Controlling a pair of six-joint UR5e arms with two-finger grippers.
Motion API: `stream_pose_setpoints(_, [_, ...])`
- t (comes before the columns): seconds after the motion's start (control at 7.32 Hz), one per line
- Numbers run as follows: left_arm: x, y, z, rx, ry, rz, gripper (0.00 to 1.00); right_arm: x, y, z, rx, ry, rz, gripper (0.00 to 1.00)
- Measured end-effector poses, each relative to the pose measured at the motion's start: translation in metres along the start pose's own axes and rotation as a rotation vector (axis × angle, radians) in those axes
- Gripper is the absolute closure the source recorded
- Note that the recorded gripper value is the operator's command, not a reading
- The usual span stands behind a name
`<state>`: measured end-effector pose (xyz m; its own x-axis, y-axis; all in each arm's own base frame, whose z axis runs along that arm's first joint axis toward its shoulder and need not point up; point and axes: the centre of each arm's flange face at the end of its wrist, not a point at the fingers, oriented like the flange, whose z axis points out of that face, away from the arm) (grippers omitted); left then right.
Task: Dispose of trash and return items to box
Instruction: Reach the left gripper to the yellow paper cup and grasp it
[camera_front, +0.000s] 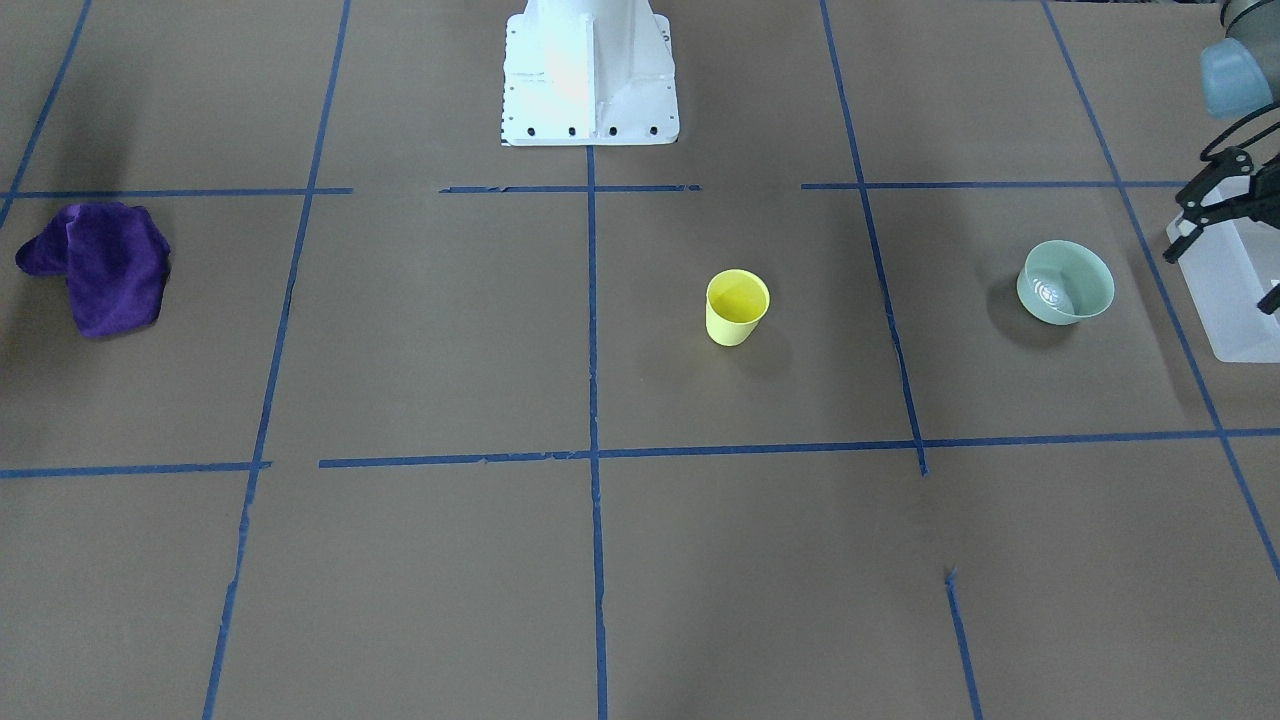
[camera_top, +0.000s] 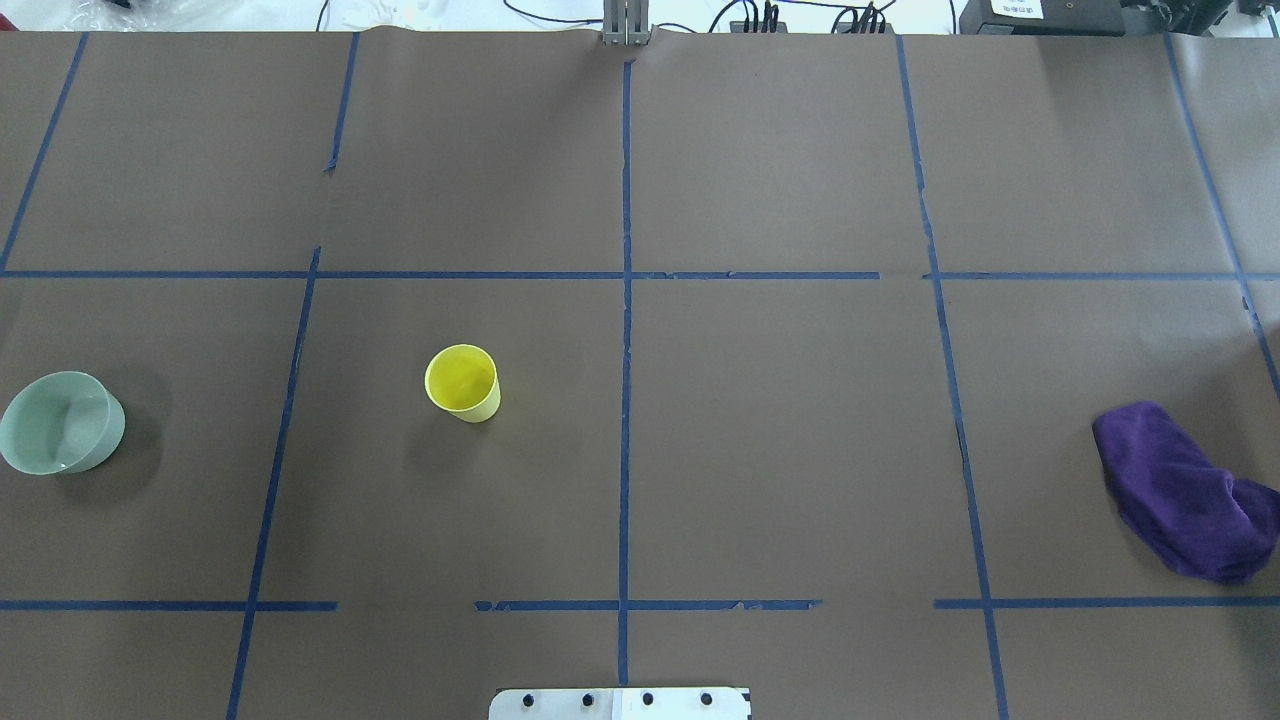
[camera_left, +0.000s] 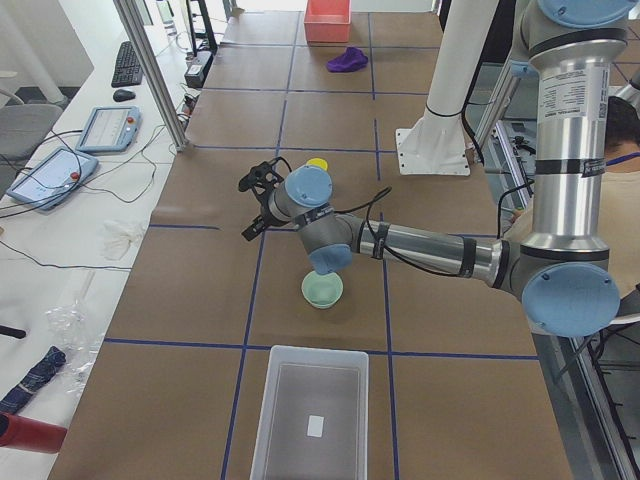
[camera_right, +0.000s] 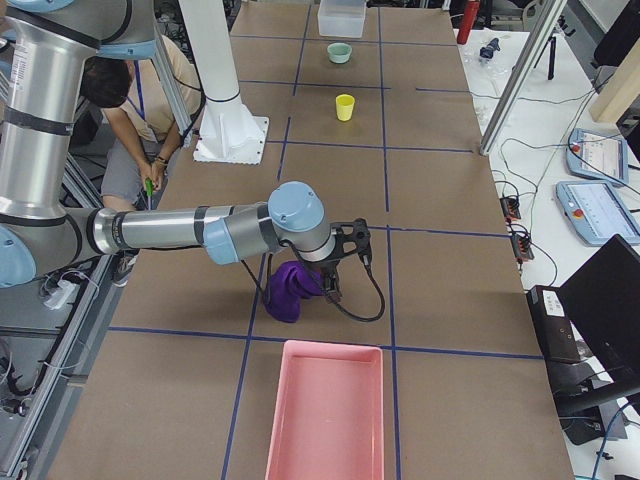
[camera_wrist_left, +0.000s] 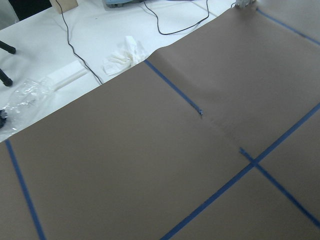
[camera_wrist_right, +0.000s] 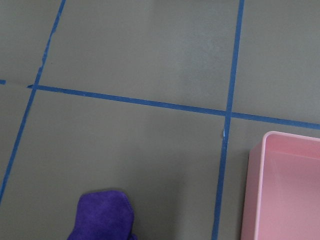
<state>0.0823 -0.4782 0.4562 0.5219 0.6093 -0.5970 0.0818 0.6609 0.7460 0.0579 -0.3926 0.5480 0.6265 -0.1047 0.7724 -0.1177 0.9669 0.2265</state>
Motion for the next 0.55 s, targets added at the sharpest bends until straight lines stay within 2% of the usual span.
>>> stream_pose_setpoints(0.14, [0.043, -0.016, 0.025, -0.022, 0.024, -0.047, 0.0, -0.013, -0.005, 0.007, 0.003, -0.012, 0.037, 0.0])
stream_pose_setpoints(0.41, [0.134, -0.027, 0.065, -0.133, 0.052, -0.242, 0.02, -0.031, -0.009, 0.017, 0.032, -0.003, -0.008, 0.0])
stream_pose_setpoints(0.55, [0.176, -0.025, 0.087, -0.163, 0.036, -0.382, 0.12, -0.035, -0.01, 0.024, 0.037, 0.029, -0.03, 0.0])
